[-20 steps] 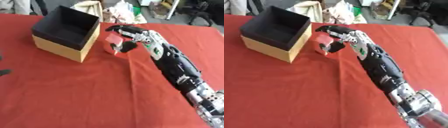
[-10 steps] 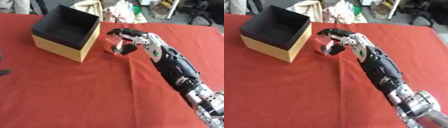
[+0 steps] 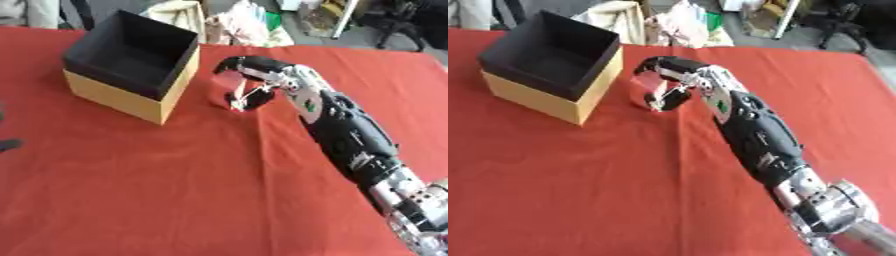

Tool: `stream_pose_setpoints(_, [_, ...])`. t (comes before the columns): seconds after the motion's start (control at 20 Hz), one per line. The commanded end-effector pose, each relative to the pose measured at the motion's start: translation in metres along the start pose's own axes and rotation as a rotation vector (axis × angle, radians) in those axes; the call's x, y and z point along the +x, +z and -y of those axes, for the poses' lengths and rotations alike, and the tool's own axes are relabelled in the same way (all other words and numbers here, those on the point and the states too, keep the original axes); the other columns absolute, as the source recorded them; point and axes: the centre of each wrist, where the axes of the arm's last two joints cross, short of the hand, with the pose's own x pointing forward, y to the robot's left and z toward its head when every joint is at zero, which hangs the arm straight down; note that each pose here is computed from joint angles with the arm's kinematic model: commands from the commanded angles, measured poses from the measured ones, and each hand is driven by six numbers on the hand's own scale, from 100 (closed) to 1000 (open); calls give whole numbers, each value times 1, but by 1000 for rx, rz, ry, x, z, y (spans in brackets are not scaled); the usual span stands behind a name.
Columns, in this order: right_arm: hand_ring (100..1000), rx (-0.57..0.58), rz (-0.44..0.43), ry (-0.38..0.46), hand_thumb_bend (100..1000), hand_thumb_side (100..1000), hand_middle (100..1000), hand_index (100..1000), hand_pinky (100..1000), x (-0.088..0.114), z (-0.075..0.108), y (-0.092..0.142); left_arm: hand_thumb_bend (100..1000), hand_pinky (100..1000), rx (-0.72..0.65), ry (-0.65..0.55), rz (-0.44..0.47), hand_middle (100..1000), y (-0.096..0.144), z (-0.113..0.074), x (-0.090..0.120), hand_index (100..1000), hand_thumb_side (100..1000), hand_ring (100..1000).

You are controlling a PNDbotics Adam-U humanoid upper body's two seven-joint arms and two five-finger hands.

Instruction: Pick up objects on the table and place them in the box.

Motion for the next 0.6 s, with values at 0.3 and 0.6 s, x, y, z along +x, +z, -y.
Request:
stream_pose_setpoints(0.3, [598, -136, -2, 26, 100, 173, 546, 871, 748, -5, 33, 14, 100, 805, 0, -7, 23, 914, -2, -2, 6, 912, 386, 1000])
stream_pose_setpoints(0.6, [602, -207, 21, 23, 100, 157, 540, 870, 751, -4, 55, 24, 100, 804, 2, -3, 20, 913, -1, -2, 5, 912, 385, 1000])
